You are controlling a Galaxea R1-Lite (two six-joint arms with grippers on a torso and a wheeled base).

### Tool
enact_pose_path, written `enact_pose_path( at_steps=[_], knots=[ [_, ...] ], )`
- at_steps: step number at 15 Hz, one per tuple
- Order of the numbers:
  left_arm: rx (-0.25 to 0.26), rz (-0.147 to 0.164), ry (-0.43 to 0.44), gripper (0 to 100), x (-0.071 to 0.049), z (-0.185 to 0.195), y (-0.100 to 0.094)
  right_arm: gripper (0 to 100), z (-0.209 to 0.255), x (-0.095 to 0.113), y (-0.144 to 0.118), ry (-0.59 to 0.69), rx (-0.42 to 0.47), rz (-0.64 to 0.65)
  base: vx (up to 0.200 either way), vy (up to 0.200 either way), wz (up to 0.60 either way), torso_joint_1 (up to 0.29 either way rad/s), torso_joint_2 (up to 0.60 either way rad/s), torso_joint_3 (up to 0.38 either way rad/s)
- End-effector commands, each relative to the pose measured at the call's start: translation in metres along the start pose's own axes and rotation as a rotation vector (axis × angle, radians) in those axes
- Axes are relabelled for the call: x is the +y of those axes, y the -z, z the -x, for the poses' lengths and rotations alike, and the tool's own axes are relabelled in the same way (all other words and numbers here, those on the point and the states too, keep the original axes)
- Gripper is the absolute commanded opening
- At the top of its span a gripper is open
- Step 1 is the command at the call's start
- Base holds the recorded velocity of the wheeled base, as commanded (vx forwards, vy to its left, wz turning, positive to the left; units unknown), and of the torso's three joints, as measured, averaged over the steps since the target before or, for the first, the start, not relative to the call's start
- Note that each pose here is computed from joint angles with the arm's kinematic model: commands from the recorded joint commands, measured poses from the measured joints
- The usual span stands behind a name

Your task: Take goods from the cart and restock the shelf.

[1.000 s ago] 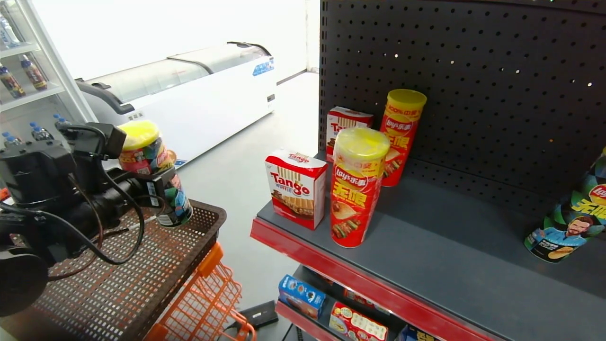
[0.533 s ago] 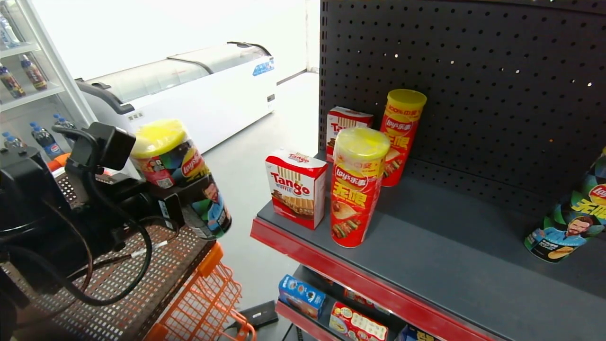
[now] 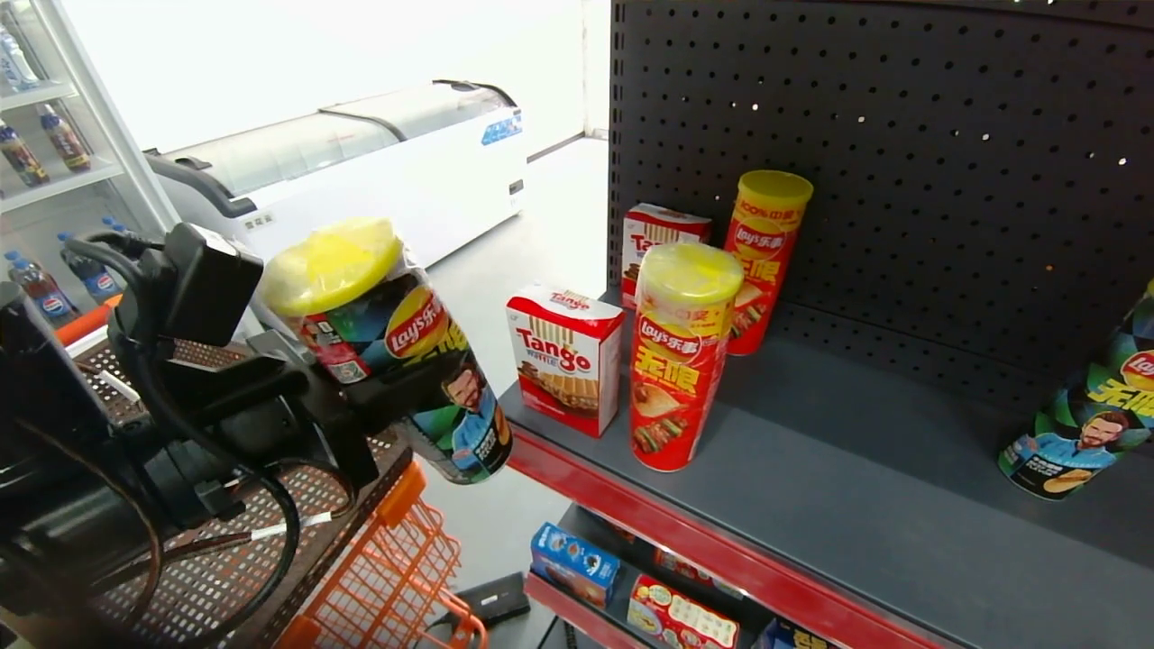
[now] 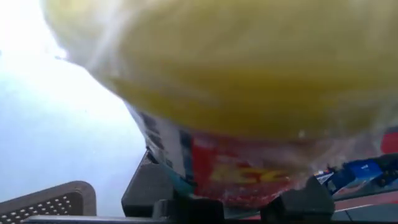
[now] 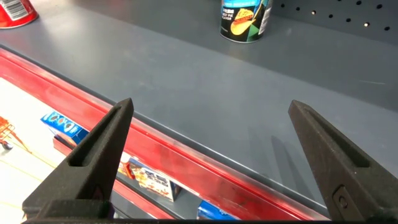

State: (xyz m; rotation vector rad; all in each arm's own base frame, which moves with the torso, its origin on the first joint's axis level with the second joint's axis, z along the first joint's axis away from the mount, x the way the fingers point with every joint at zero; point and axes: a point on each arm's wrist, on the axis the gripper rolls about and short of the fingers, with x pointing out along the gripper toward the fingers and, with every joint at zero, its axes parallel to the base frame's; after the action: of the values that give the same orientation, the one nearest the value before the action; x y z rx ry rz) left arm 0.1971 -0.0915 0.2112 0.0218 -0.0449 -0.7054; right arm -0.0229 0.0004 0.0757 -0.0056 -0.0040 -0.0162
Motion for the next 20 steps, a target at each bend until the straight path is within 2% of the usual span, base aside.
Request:
enact_pose_path(
  at_steps=[1,3,4,5,7,9,13,15,20],
  knots=[
    [0.007,0.003,0.020,0,-0.005,0.002,0.002,100,0.000,0.000,0.000,-0.001,0.001,0.001,0.000,0.000,0.00,0.000,0.00,0.000],
    [0.004,0.004,0.075,0,-0.018,0.008,0.002,100,0.000,0.000,0.000,-0.001,0.001,0.001,0.000,0.000,0.00,0.000,0.00,0.000],
    [0.024,0.011,0.129,0,-0.030,0.009,0.005,100,0.000,0.000,0.000,-0.001,0.001,0.001,0.000,0.000,0.00,0.000,0.00,0.000],
    [0.037,0.012,0.149,0,-0.034,0.009,0.007,100,0.000,0.000,0.000,-0.001,0.001,0.001,0.000,0.000,0.00,0.000,0.00,0.000],
    [0.045,-0.006,0.206,0,-0.045,0.008,0.006,100,0.000,0.000,0.000,-0.001,0.001,0.002,0.000,0.000,0.00,0.000,0.00,0.000],
    [0.055,-0.006,0.264,0,-0.054,0.008,0.009,100,0.000,0.000,0.000,-0.002,0.001,0.002,0.000,0.000,0.00,0.000,0.00,0.000],
    [0.103,-0.001,0.331,0,-0.056,0.013,0.013,100,0.000,0.000,0.000,-0.002,0.001,0.002,0.000,0.000,0.00,0.000,0.00,0.000],
    [0.111,-0.004,0.383,0,-0.057,0.017,0.012,100,0.000,0.000,0.000,-0.002,0.001,0.002,0.000,0.000,0.00,0.000,0.00,0.000],
    [0.120,-0.006,0.385,0,-0.057,0.019,0.013,100,0.000,0.000,0.000,-0.002,0.001,0.004,0.000,0.000,-0.60,0.000,0.01,0.001]
  ],
)
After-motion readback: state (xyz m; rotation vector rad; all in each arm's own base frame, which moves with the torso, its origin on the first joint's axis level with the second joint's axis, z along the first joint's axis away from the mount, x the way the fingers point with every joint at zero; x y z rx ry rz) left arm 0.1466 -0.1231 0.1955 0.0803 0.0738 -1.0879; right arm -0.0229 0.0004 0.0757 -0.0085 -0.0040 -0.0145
